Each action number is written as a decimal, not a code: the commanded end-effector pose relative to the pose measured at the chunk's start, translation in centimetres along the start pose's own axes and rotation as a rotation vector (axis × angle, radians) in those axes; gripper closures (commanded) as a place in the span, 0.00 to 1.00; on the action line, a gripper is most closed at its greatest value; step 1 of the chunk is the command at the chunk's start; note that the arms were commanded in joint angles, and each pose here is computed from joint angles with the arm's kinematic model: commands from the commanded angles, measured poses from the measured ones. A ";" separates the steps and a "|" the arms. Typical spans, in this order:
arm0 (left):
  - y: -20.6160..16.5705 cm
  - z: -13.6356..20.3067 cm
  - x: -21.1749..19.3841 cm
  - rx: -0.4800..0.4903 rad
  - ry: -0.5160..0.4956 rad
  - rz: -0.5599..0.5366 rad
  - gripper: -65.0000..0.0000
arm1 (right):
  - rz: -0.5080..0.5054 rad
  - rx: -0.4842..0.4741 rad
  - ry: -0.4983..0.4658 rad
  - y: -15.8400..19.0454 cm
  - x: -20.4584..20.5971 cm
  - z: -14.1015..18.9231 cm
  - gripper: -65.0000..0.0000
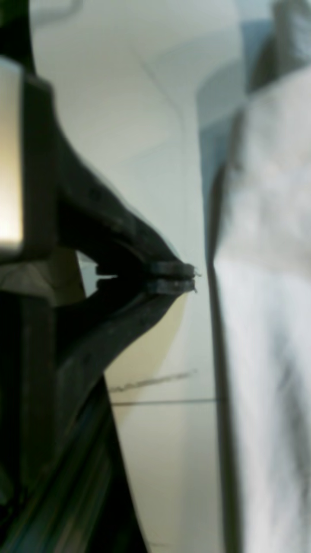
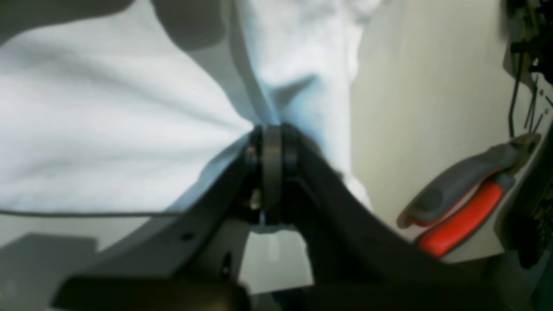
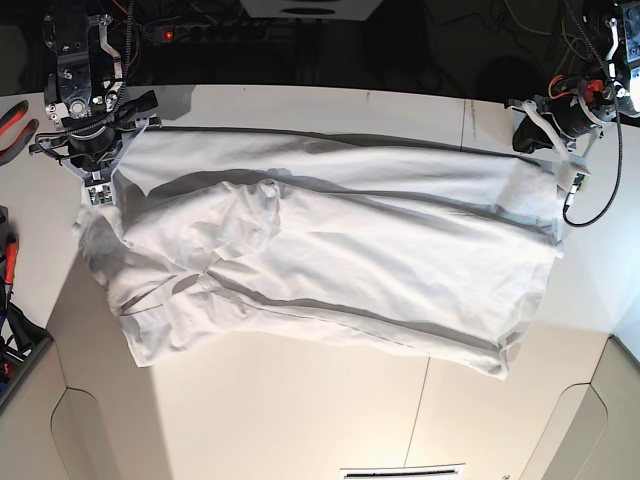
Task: Layout the t-shirt on the table in an organized manner, then fold the t-shirt properly
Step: 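Grasp the shirt edge with both grippers and pull it taut, then hold the shirt edge with both grippers and smooth it flat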
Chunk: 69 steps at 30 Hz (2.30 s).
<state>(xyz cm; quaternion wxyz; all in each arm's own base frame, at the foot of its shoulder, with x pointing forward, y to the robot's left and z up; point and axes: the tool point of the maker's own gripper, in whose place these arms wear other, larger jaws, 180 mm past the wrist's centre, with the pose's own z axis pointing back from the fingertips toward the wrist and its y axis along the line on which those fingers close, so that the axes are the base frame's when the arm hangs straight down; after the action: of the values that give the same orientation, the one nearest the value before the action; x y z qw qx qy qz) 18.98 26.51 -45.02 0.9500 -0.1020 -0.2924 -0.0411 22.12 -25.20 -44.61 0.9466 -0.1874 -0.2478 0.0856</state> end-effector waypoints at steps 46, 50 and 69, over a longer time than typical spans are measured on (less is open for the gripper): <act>4.3 -0.7 -2.4 0.142 0.076 0.036 1.00 | 0.011 -0.010 0.009 -0.7 0.1 0.2 1.00; 4.1 -0.6 -3.0 0.141 0.088 0.039 1.00 | 0.011 -0.010 0.017 -0.7 0.0 0.2 1.00; 6.6 2.3 -1.2 0.126 -0.038 0.198 1.00 | 0.026 -0.002 0.087 -0.2 -2.8 0.6 1.00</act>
<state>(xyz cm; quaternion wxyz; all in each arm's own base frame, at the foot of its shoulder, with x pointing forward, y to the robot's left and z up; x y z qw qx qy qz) 17.64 32.94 -45.34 0.9469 -0.0780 -0.3017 0.0793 19.74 -25.29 -45.52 0.9552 -0.1873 -0.2106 0.0906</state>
